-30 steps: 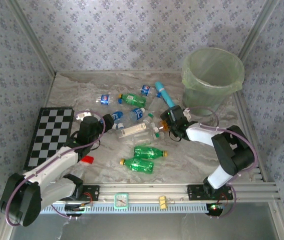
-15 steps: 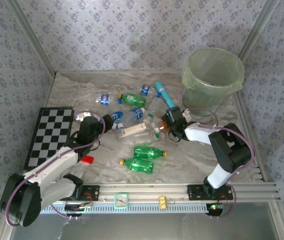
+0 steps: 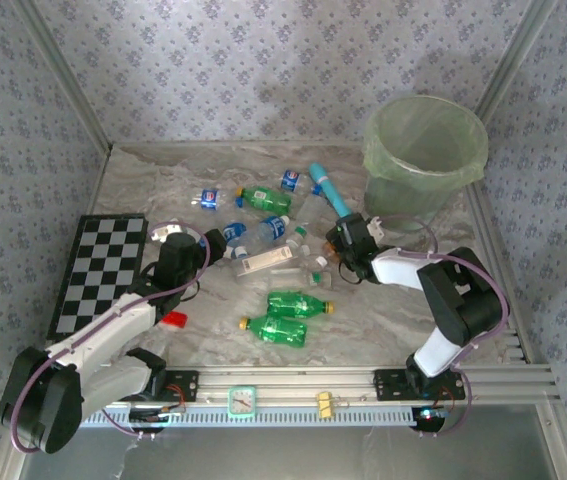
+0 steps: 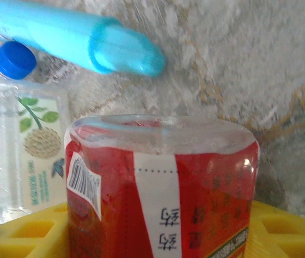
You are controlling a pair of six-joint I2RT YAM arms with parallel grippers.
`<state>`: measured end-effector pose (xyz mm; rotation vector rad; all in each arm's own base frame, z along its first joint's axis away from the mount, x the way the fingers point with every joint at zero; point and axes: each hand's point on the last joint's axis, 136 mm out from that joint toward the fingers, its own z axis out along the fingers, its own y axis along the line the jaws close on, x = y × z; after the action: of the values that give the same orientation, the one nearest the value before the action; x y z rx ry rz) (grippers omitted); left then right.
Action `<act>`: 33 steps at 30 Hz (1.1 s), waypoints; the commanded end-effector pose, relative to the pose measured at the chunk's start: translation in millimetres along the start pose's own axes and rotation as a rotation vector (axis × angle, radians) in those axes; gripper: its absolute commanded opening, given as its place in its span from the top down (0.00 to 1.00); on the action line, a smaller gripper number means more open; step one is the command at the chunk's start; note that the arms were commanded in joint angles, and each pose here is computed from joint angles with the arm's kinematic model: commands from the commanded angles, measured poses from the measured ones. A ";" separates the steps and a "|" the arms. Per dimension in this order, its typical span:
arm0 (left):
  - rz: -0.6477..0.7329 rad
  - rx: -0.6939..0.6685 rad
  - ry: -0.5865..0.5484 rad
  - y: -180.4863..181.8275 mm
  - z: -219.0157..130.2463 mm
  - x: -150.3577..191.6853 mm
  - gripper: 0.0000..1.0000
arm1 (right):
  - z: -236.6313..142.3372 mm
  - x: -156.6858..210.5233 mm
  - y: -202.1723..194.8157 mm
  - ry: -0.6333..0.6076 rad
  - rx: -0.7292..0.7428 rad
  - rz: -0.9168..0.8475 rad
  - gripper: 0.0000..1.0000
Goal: Put the plastic bottles in the bin
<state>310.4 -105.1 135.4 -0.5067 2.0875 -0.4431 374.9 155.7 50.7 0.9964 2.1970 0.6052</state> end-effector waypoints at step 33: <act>0.034 0.151 0.124 -51.3 20.1 4.4 0.00 | -261.1 -201.8 228.6 -0.433 -0.362 -0.862 0.50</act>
<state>323.3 -140.4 127.1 -0.4033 2.1941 -0.5507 405.9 122.1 432.1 -0.0334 1.8116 0.4127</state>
